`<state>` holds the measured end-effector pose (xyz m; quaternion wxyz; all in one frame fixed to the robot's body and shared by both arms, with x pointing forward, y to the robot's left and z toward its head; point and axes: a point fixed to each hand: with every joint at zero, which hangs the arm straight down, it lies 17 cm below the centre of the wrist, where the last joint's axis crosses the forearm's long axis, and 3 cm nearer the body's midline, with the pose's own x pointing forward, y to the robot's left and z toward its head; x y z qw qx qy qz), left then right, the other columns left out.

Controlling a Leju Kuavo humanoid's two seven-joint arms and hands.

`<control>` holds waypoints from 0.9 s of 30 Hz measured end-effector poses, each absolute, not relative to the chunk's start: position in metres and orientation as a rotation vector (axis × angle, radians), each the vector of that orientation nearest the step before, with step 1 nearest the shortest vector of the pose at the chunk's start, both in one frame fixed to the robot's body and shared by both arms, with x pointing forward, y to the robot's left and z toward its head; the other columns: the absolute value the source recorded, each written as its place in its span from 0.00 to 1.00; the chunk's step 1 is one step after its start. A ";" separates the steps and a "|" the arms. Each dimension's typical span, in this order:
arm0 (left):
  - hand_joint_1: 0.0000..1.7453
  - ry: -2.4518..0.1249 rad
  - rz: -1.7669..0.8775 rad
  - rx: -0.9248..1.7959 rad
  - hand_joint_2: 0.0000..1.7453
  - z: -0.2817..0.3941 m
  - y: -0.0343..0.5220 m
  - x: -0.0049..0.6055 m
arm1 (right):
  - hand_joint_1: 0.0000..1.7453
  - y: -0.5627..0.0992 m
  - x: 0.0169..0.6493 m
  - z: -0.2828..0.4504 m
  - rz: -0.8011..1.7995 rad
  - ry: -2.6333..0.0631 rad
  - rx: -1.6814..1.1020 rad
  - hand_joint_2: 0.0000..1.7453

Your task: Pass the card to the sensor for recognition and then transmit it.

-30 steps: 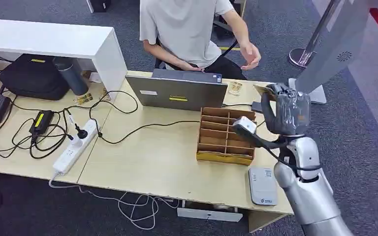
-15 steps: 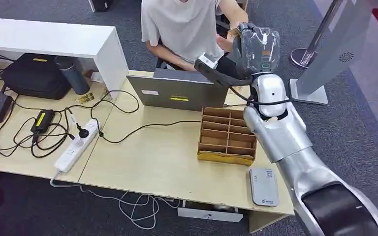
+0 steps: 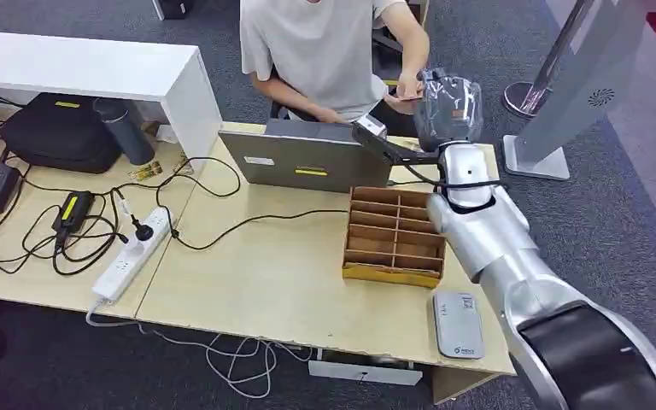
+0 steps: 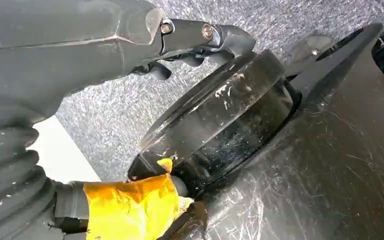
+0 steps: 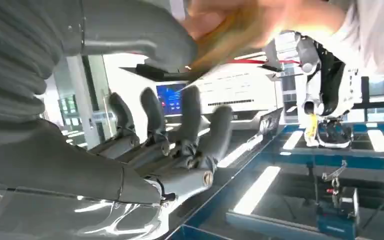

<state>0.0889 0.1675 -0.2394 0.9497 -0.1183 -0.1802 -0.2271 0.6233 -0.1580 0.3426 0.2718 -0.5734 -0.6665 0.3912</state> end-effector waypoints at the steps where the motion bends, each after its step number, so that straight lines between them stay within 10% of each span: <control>1: 0.00 -0.366 -0.459 -0.241 1.00 -0.240 0.168 0.089 | 0.00 -0.157 0.623 0.342 1.058 -1.801 -1.545 1.00; 27: 0.00 -0.413 -0.278 -0.139 1.00 -0.224 0.169 0.077 | 0.00 -0.169 0.475 0.271 0.929 -2.153 -1.319 1.00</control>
